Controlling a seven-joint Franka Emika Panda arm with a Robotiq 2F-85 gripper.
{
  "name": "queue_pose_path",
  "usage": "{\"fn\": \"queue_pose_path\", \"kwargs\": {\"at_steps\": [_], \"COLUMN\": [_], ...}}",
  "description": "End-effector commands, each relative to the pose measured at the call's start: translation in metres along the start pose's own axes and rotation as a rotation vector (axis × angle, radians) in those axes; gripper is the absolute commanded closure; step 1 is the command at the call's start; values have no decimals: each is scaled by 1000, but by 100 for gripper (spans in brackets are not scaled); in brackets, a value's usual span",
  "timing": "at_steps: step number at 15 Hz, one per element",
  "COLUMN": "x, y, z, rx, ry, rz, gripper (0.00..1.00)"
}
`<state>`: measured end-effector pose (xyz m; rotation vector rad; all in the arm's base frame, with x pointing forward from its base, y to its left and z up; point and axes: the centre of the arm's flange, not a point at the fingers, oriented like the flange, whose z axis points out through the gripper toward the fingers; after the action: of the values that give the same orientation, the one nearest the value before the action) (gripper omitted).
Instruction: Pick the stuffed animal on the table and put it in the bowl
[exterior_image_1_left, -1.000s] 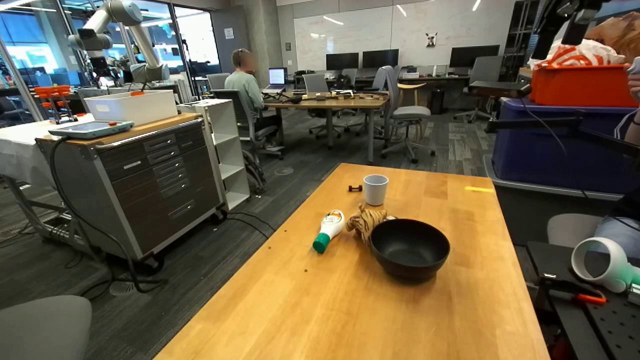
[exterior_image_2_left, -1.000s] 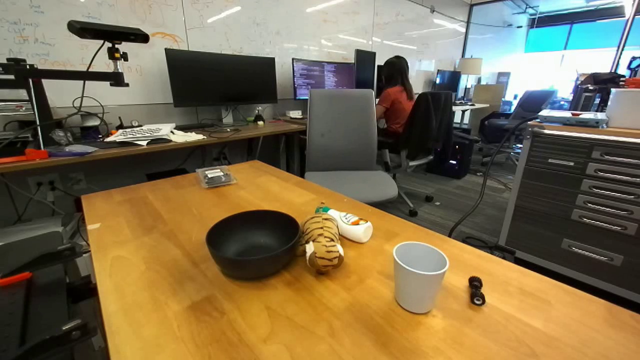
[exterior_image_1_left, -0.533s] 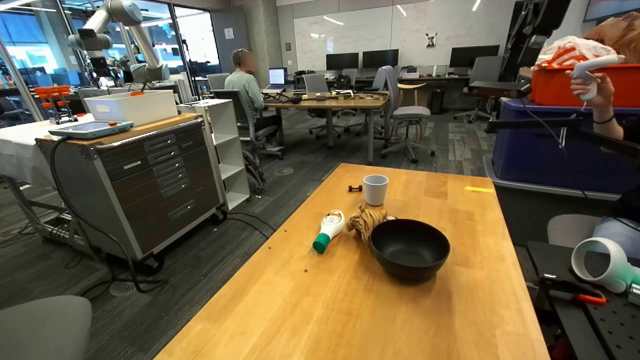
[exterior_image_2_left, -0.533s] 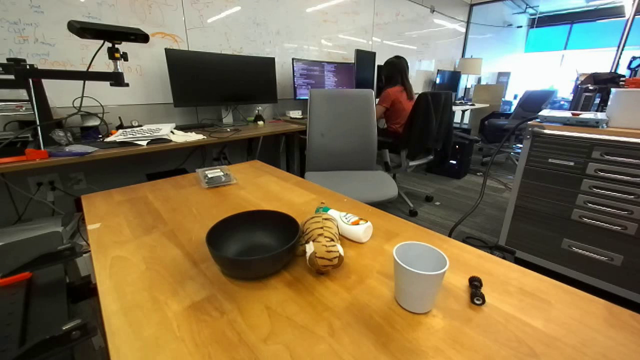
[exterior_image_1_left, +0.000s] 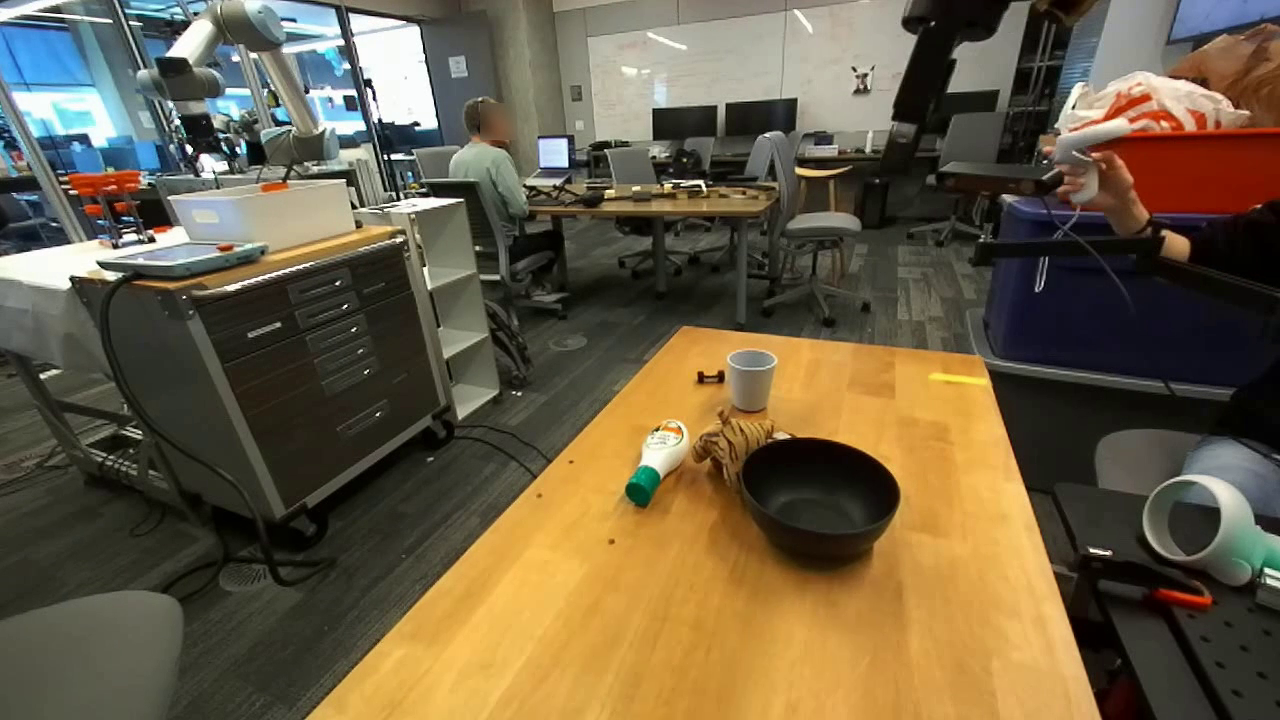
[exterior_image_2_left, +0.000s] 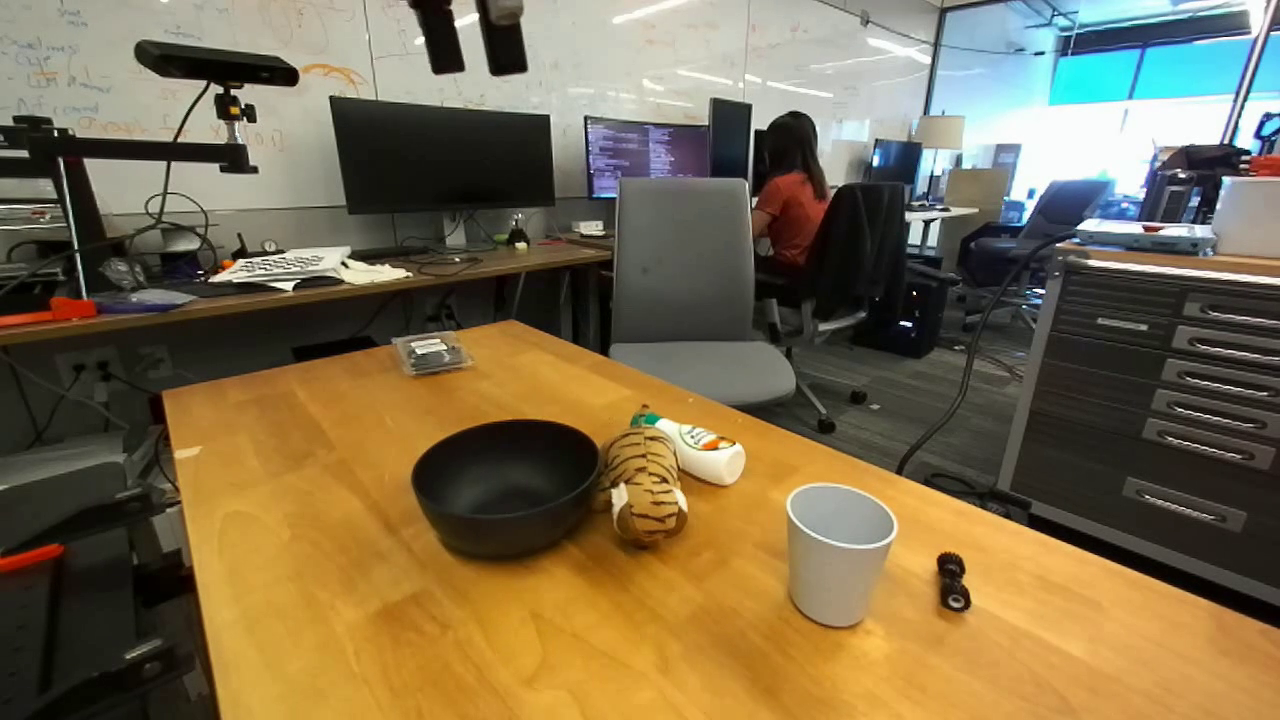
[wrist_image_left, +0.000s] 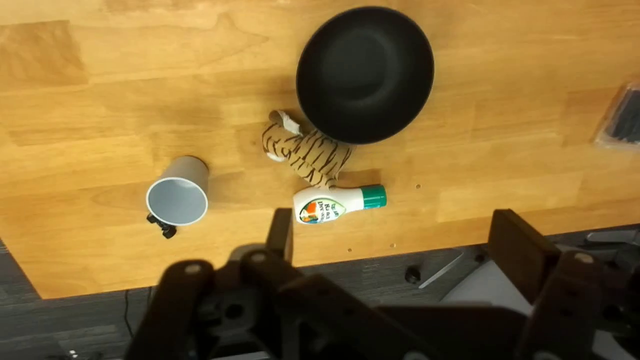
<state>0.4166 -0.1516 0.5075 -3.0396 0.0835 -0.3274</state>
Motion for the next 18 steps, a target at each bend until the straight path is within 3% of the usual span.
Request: {"fn": "queue_pose_path", "kwargs": {"at_steps": [1, 5, 8, 18], "x": [61, 97, 113, 127], "y": [-9, -16, -16, -6], "z": [14, 48, 74, 152], "rx": [-40, -81, -69, -91], "ry": [12, 9, 6, -52], "rz": [46, 79, 92, 116], "gripper": [0, 0, 0, 0]}}
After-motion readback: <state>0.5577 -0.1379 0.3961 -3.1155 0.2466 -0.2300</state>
